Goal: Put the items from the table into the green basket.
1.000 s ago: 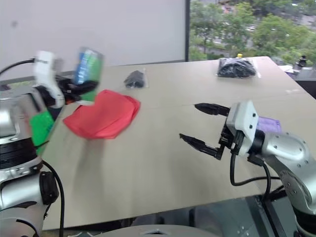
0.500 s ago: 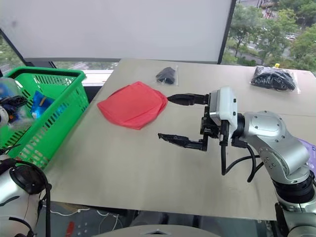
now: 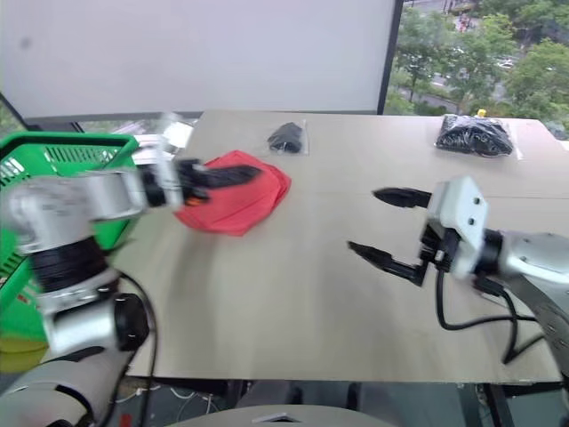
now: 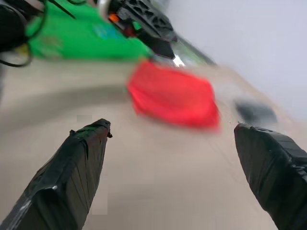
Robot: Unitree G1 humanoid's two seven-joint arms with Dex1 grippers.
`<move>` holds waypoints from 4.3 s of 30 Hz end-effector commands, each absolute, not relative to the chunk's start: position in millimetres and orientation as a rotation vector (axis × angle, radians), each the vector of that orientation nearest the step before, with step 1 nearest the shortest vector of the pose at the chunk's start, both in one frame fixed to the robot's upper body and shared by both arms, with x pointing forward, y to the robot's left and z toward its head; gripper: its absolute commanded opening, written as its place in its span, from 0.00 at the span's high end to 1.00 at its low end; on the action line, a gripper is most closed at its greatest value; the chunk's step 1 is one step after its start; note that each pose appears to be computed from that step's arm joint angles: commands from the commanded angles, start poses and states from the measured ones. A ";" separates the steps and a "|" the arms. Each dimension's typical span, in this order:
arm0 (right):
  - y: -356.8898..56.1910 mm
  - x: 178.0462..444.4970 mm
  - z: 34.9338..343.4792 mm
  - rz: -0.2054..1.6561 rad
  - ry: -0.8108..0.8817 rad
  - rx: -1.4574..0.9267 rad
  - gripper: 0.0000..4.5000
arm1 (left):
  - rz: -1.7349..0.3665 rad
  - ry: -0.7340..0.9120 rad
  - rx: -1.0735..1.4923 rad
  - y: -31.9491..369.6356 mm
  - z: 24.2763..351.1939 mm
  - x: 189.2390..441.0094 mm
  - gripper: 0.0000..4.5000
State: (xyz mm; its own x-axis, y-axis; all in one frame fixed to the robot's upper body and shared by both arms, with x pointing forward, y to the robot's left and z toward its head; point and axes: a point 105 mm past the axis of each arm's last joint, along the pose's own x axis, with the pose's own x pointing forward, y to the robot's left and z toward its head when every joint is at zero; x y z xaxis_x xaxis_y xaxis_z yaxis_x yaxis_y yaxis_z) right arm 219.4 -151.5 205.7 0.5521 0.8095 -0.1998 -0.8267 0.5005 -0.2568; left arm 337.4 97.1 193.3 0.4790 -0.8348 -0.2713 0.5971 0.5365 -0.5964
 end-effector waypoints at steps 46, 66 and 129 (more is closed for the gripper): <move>-316.7 306.4 169.6 0.169 0.518 0.258 0.00 | -1.441 0.088 0.153 10.1 176.6 331.5 0.01; -298.6 369.6 113.4 0.286 0.779 0.305 0.20 | -1.314 0.124 0.073 82.1 181.9 314.3 0.00; -73.8 259.4 257.0 1.310 -0.310 -0.399 0.01 | 0.532 -0.202 0.225 383.5 306.8 281.8 0.58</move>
State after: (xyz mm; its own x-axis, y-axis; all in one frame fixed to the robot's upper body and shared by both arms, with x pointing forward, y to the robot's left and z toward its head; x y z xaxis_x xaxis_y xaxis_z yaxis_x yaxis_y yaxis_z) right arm 268.3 -82.2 246.9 0.2737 0.9613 -0.0316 -0.8858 0.2391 -0.3976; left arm 297.7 358.9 298.5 0.9083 0.3598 0.2133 -0.3950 0.9057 0.1542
